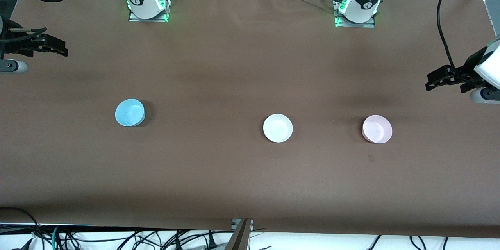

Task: Stack pink and blue bowls on white bowl
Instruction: 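Move the left gripper down toward the pale pink bowl's rim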

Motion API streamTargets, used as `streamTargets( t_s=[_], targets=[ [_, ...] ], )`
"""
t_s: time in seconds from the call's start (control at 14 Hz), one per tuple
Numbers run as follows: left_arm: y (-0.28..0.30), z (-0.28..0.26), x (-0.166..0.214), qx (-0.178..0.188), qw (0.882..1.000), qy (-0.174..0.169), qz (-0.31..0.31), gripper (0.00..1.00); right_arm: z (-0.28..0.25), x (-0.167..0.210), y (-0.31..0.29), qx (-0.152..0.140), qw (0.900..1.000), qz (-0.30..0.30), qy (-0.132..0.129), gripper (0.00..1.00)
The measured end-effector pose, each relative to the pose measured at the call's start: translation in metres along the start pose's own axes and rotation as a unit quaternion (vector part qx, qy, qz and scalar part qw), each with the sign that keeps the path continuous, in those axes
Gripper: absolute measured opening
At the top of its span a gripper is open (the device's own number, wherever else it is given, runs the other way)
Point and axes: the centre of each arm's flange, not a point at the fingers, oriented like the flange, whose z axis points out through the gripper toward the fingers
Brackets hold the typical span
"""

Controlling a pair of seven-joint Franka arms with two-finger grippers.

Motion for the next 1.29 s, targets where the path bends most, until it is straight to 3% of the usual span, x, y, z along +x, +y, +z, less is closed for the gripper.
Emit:
streamTargets(
  t_s=[0.36, 0.64, 1.07, 1.29],
  targets=[
    [0.000, 0.007, 0.004, 0.001, 1.000, -0.007, 0.000, 1.00, 0.000, 0.000, 0.000, 0.000, 1.000, 0.000, 0.000, 1.00],
    [-0.001, 0.035, 0.034, 0.006, 1.000, -0.018, -0.003, 1.00, 0.000, 0.000, 0.001, 0.000, 1.000, 0.001, 0.000, 1.00],
    [-0.021, 0.142, 0.083, 0.015, 1.000, -0.004, -0.005, 1.00, 0.002, 0.002, 0.002, 0.000, 1.000, 0.002, -0.002, 1.00],
    [-0.044, 0.219, 0.081, 0.018, 1.000, 0.009, 0.001, 1.00, 0.007, 0.010, 0.004, 0.000, 1.000, 0.003, -0.005, 1.00]
  ],
)
